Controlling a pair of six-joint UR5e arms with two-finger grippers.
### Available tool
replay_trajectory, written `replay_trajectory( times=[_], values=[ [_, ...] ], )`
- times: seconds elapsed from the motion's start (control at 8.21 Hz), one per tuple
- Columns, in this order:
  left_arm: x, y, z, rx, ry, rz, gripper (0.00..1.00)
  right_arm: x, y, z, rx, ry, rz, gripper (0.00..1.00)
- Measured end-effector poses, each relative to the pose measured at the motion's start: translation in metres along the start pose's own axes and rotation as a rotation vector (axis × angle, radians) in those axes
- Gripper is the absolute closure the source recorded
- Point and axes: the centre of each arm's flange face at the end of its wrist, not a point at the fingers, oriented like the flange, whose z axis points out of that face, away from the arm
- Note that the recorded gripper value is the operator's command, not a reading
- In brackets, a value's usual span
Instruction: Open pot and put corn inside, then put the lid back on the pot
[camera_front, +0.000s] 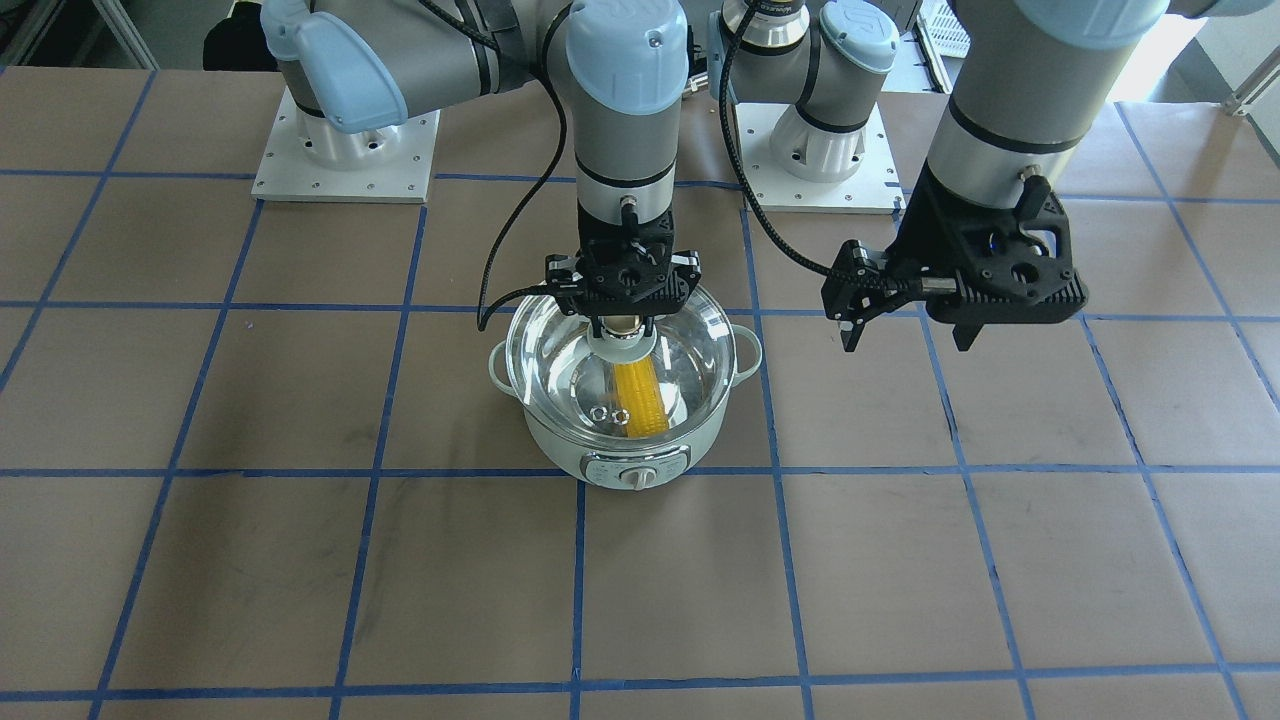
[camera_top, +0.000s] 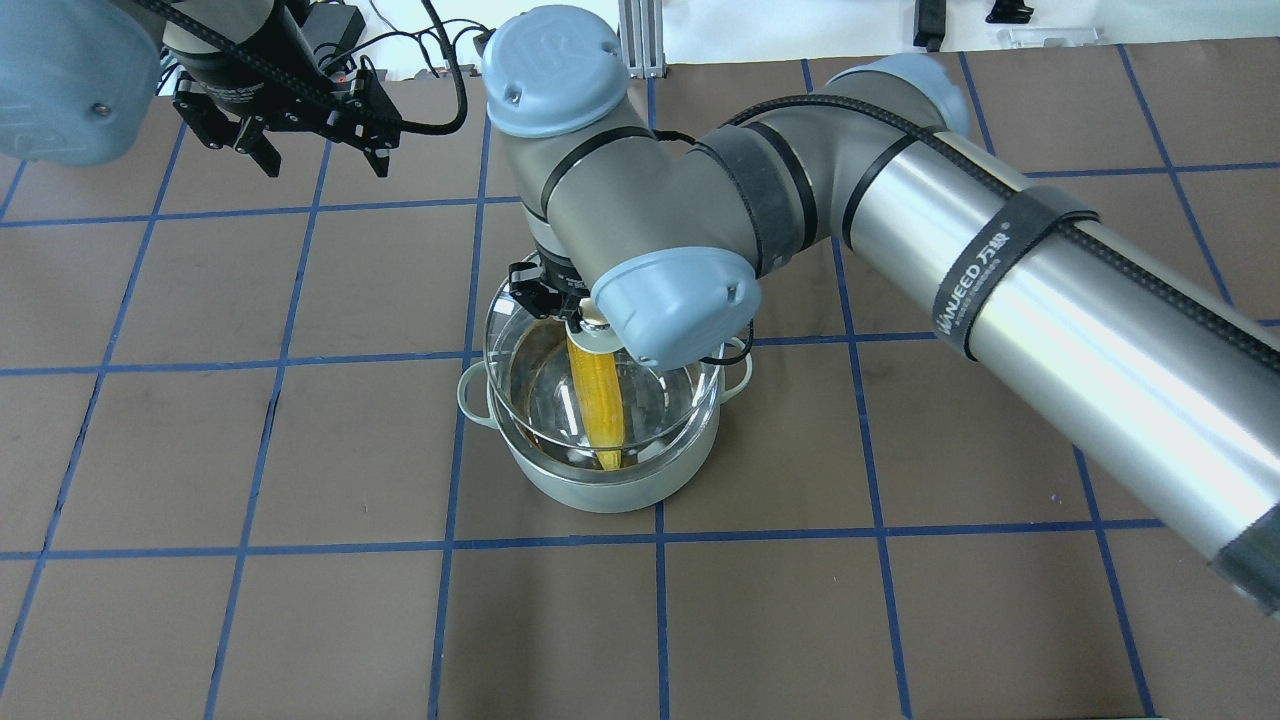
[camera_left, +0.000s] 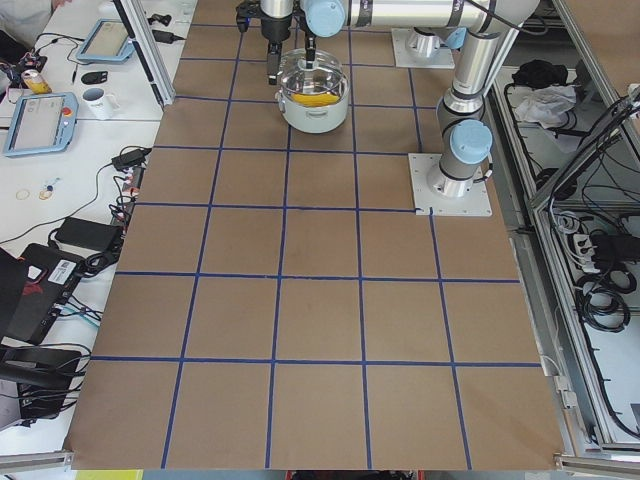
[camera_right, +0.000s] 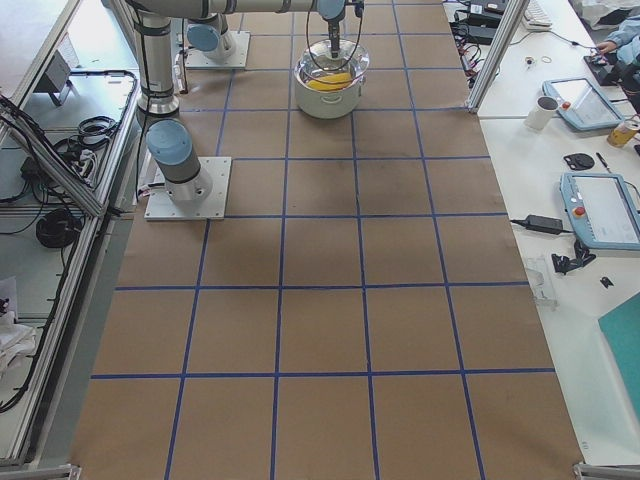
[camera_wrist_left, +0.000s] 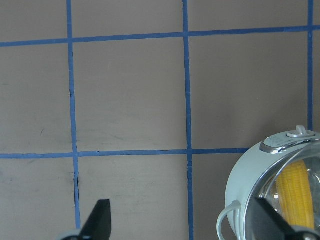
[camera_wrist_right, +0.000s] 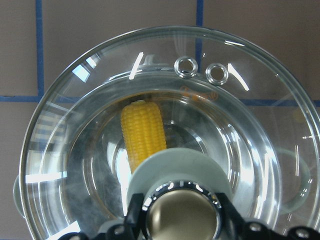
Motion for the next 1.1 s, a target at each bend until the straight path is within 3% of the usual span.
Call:
replay_trajectory(
  times=[0.49,1.1],
  values=[
    [0.004,0.020,-0.016,0.021,0.004,-0.004,0.00,-0.013,0.011,0.017,-0.027,-0.033,-0.036,1.00],
    [0.004,0.023,-0.006,0.000,-0.001,-0.002,0.00,-0.010,0.017,0.030,-0.053,-0.021,-0.057,1.00]
  ],
)
